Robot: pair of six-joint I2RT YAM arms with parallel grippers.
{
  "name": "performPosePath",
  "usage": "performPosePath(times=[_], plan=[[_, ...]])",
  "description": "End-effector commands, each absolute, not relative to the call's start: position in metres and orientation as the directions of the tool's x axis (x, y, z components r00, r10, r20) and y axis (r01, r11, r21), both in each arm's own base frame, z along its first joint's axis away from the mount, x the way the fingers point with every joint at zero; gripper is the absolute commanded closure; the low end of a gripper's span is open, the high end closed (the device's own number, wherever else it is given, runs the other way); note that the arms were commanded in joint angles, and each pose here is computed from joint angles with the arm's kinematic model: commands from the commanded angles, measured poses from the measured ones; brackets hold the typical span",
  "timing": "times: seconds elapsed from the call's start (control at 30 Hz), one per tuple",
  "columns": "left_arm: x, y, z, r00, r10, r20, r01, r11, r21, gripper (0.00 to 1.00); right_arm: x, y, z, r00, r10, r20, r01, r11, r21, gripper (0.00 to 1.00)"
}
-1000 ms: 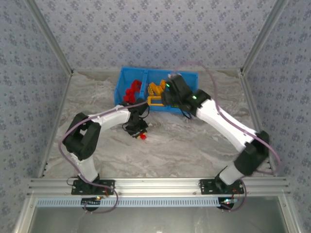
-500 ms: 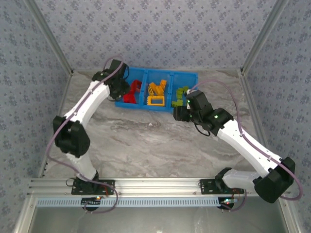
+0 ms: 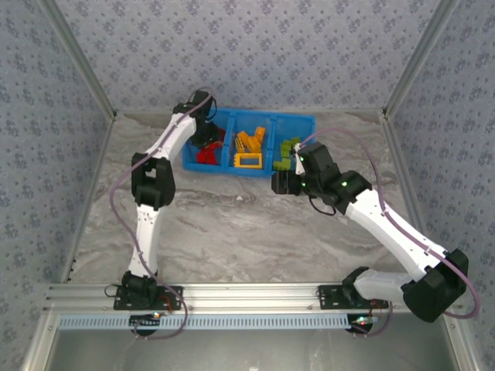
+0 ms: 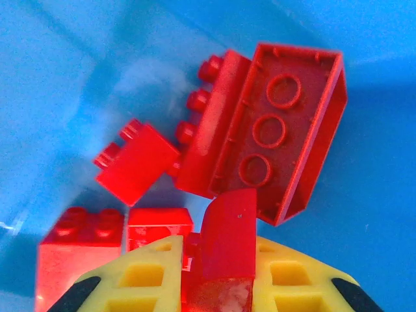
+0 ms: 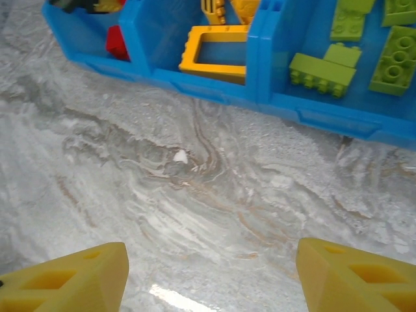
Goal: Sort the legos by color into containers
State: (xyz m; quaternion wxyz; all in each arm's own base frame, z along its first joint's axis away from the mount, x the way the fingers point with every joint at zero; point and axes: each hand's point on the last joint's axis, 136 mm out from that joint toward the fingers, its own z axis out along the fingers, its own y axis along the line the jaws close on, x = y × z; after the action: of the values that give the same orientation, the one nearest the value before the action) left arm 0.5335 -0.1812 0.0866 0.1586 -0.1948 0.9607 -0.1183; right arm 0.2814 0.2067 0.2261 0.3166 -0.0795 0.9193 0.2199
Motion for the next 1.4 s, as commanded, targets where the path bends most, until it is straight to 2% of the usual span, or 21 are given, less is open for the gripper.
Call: performPosePath(times=[0.0, 0.27, 0.43, 0.6, 0.67, 0.77, 0.9, 0.97, 1.0, 1.03, 1.07, 1.27, 1.3, 1.37], plan=[[0.528, -0.191, 0.1, -0.892, -0.399, -0.212, -0.317, 0.887, -0.337, 0.83, 0.278, 0.223, 0.236, -0.778, -0.01, -0.629, -0.353, 0.834, 0.423, 0.27], [0.514, -0.192, 0.088, -0.904, -0.401, -0.15, -0.338, 0.883, -0.327, 0.79, 0.283, 0.224, 0.236, -0.778, 0.003, -0.629, -0.344, 0.835, 0.43, 0.26], [0.507, -0.189, 0.09, -0.907, -0.396, -0.139, -0.339, 0.887, -0.314, 0.63, 0.285, 0.225, 0.235, -0.781, 0.0, -0.625, -0.341, 0.838, 0.426, 0.25], [0.505, -0.189, 0.105, -0.906, -0.395, -0.154, -0.331, 0.886, -0.324, 0.54, 0.287, 0.223, 0.236, -0.778, 0.002, -0.628, -0.335, 0.845, 0.418, 0.25], [0.505, -0.188, 0.115, -0.903, -0.395, -0.168, -0.326, 0.885, -0.332, 0.53, 0.287, 0.221, 0.237, -0.774, -0.003, -0.634, -0.335, 0.85, 0.405, 0.25], [0.506, -0.185, 0.138, -0.89, -0.404, -0.209, -0.321, 0.883, -0.342, 0.51, 0.289, 0.215, 0.244, -0.75, -0.005, -0.661, -0.338, 0.862, 0.377, 0.26], [0.5, -0.171, 0.189, -0.854, -0.415, -0.313, -0.308, 0.889, -0.34, 0.39, 0.293, 0.195, 0.26, -0.676, 0.012, -0.736, -0.316, 0.899, 0.304, 0.24], [0.493, -0.163, 0.218, -0.83, -0.413, -0.375, -0.287, 0.893, -0.347, 0.33, 0.296, 0.174, 0.268, -0.634, 0.034, -0.773, -0.256, 0.934, 0.251, 0.19], [0.488, -0.159, 0.233, -0.816, -0.409, -0.409, -0.271, 0.895, -0.355, 0.11, 0.296, 0.16, 0.27, -0.624, 0.055, -0.779, -0.205, 0.951, 0.231, 0.15], [0.481, -0.156, 0.246, -0.803, -0.403, -0.44, -0.252, 0.897, -0.363, 0.02, 0.295, 0.142, 0.27, -0.635, 0.088, -0.768, -0.132, 0.966, 0.22, 0.07], [0.474, -0.153, 0.257, -0.79, -0.398, -0.467, -0.234, 0.899, -0.371, 0.02, 0.295, 0.129, 0.272, -0.642, 0.118, -0.758, -0.083, 0.971, 0.223, 0.01], [0.407, -0.117, 0.29, -0.712, -0.393, -0.582, -0.206, 0.909, -0.362, 0.02, 0.28, 0.09, 0.295, -0.606, 0.112, -0.787, -0.045, 0.984, 0.174, 0.0], [0.392, -0.107, 0.291, -0.694, -0.397, -0.601, -0.22, 0.911, -0.348, 0.02, 0.277, 0.078, 0.296, -0.595, 0.123, -0.794, 0.006, 0.989, 0.149, 0.0], [0.365, -0.085, 0.291, -0.651, -0.397, -0.647, -0.255, 0.917, -0.305, 0.02, 0.265, 0.035, 0.287, -0.588, 0.194, -0.785, 0.228, 0.971, 0.069, 0.0]])
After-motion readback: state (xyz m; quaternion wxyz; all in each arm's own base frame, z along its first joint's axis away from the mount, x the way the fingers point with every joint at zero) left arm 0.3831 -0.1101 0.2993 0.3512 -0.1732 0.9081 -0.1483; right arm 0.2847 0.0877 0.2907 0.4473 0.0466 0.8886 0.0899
